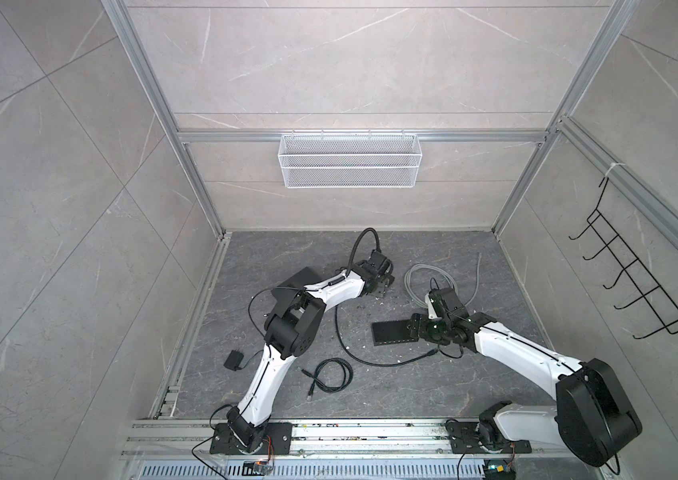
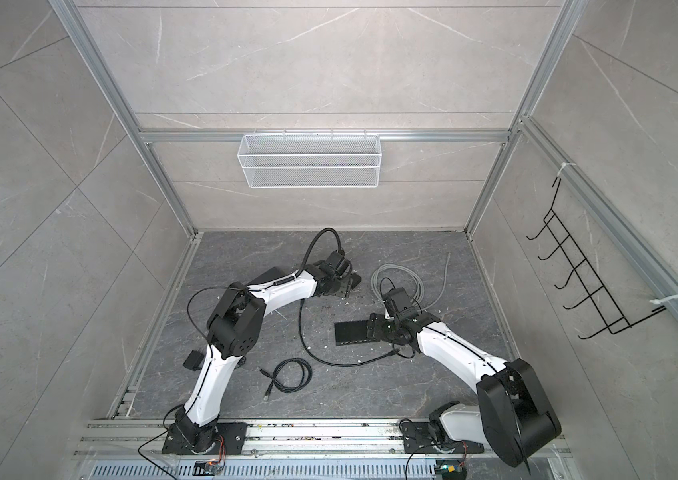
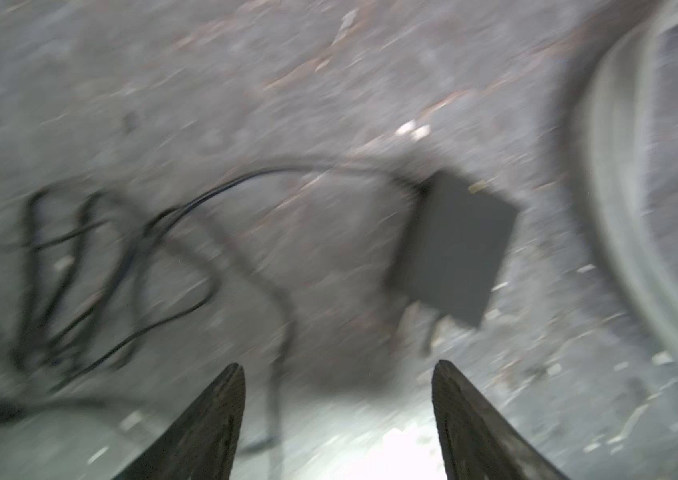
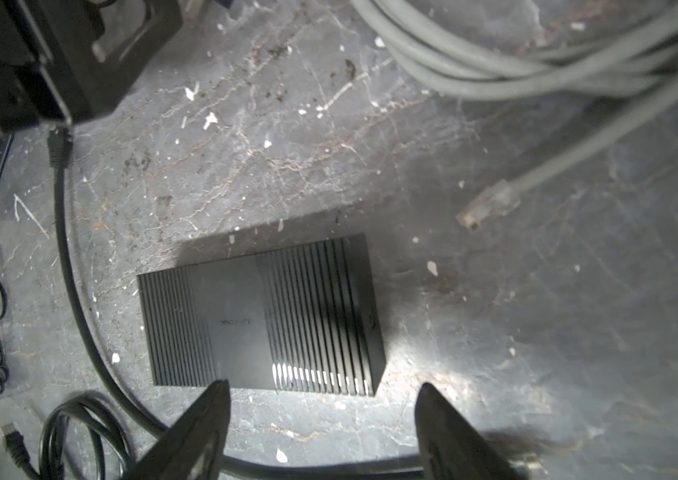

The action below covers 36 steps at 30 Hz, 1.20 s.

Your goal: Insert the plug into the switch port

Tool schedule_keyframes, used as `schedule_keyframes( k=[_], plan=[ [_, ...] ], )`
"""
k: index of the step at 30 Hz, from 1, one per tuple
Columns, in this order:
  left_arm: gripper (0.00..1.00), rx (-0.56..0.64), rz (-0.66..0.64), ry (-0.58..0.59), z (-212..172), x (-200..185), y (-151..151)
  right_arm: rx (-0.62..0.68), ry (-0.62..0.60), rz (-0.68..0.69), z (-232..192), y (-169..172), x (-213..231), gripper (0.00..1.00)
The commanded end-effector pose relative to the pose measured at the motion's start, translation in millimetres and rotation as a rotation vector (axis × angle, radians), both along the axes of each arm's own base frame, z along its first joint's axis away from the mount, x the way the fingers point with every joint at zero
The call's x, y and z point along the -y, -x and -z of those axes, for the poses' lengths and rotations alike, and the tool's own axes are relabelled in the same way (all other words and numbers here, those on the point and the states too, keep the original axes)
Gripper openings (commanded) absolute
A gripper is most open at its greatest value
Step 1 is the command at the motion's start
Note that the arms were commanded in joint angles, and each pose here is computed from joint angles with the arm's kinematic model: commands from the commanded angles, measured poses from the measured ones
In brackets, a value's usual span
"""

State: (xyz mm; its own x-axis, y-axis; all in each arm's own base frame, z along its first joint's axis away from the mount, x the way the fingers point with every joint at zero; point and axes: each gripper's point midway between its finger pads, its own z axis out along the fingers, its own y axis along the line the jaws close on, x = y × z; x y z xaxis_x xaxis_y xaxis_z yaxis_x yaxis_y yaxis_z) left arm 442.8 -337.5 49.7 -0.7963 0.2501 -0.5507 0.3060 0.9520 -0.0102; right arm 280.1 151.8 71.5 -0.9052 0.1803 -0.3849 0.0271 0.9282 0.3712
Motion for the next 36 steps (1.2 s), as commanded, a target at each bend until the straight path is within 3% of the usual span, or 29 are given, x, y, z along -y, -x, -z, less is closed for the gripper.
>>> schedule_keyframes(
  k=[1,4,7,13,16,21,36],
  plan=[
    [0.7,0.04,-0.142,-0.036,-62.0,-72.1,-19.8,0.03,0.012,-0.063,-12.6,-6.8,-7.3,0.68],
    [0.62,-0.008,-0.231,-0.046,-54.5,-109.1,-20.0,0.036,0.018,-0.09,-15.4,-12.7,-14.2,0.63],
    [0.58,-0.021,-0.178,-0.149,-46.7,-119.6,-21.2,0.036,0.014,-0.113,-17.9,-18.2,-22.9,0.59],
    [0.54,-0.004,0.261,-0.408,-35.0,-119.4,-19.4,0.036,0.003,-0.13,-20.7,-16.9,-28.2,0.58],
    [0.53,0.014,0.501,-0.47,-30.3,-111.0,-14.1,0.024,0.005,-0.131,-16.2,-13.4,-27.1,0.58],
    [0.46,-0.069,0.76,-0.455,-15.7,-108.7,-1.6,-0.002,0.005,-0.137,-11.1,-6.4,-25.9,0.56],
    [0.38,-0.219,1.003,-0.422,11.1,-117.9,2.1,-0.038,0.031,-0.154,-14.9,1.0,-22.4,0.55]
  ],
)
